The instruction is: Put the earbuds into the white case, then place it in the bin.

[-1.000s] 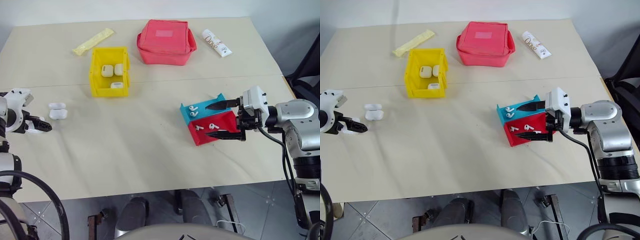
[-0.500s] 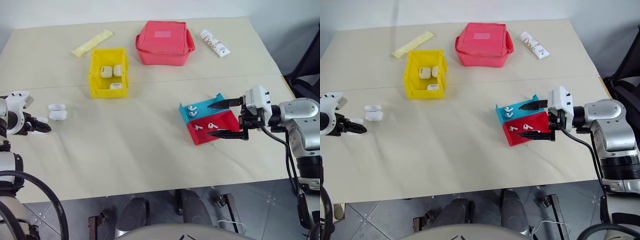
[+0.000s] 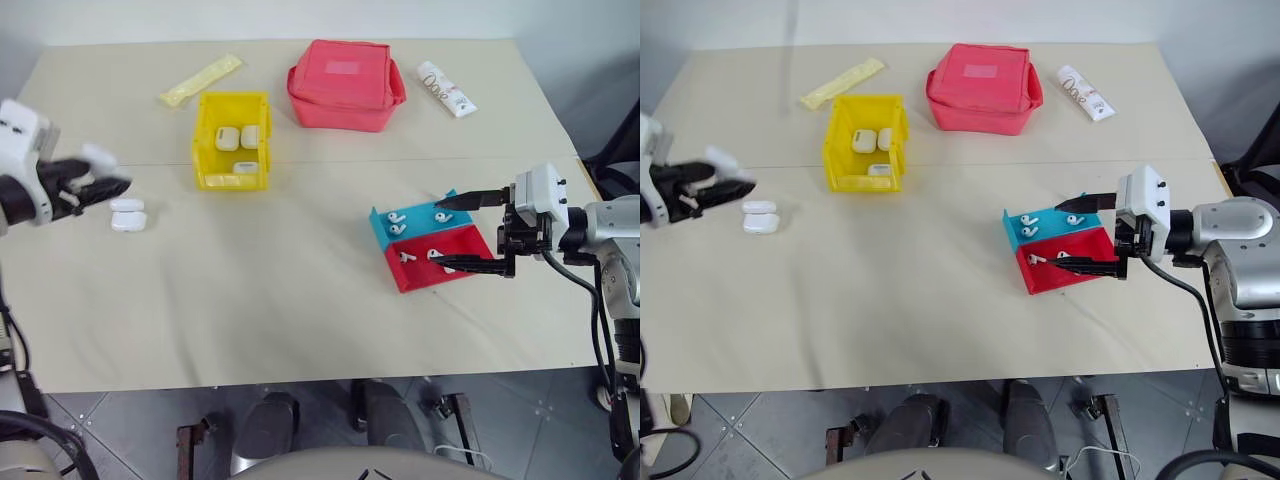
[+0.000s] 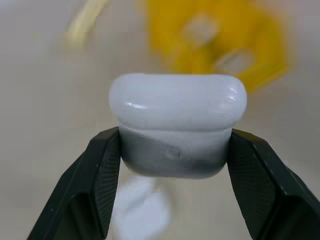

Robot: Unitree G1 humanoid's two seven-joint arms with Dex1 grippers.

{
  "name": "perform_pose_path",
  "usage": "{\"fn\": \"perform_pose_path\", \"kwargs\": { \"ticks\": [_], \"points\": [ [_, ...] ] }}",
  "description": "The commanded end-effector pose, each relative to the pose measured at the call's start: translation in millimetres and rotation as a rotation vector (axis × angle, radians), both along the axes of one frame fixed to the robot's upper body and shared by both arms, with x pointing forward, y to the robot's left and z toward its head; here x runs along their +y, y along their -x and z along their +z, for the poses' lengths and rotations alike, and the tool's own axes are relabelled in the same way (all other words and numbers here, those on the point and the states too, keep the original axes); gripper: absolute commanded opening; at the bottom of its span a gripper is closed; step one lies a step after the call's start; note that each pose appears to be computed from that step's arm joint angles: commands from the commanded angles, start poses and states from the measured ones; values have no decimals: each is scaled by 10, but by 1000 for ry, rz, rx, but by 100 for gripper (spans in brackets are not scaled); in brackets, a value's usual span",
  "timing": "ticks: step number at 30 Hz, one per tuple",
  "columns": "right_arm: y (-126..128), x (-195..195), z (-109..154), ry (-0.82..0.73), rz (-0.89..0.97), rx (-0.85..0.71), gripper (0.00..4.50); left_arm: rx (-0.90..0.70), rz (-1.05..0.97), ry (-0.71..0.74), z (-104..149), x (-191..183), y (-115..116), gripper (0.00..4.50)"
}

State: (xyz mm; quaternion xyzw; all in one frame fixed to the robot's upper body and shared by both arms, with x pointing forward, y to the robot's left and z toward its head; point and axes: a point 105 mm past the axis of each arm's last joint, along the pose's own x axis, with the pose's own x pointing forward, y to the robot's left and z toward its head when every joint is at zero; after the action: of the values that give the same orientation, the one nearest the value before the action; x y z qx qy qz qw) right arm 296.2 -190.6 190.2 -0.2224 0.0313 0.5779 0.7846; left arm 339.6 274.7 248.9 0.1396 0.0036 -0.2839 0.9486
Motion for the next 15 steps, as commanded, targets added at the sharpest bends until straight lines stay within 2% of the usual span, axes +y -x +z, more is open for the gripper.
{"fn": "perform_pose_path", "kwargs": {
  "ticks": [1,4,9,15],
  "points": [
    [92,-31,161,-13,-31,-61,450,-277,-293,-9,268,-589,150,279],
    [147,-29,162,-36,-69,-70,450,-328,-460,8,208,-996,178,279],
    [137,-25,132,-81,-203,-54,450,-318,-650,52,1,-1531,213,279],
    [196,-117,68,-90,-369,-55,450,-260,-810,44,-313,-1839,306,279]
  ]
}}
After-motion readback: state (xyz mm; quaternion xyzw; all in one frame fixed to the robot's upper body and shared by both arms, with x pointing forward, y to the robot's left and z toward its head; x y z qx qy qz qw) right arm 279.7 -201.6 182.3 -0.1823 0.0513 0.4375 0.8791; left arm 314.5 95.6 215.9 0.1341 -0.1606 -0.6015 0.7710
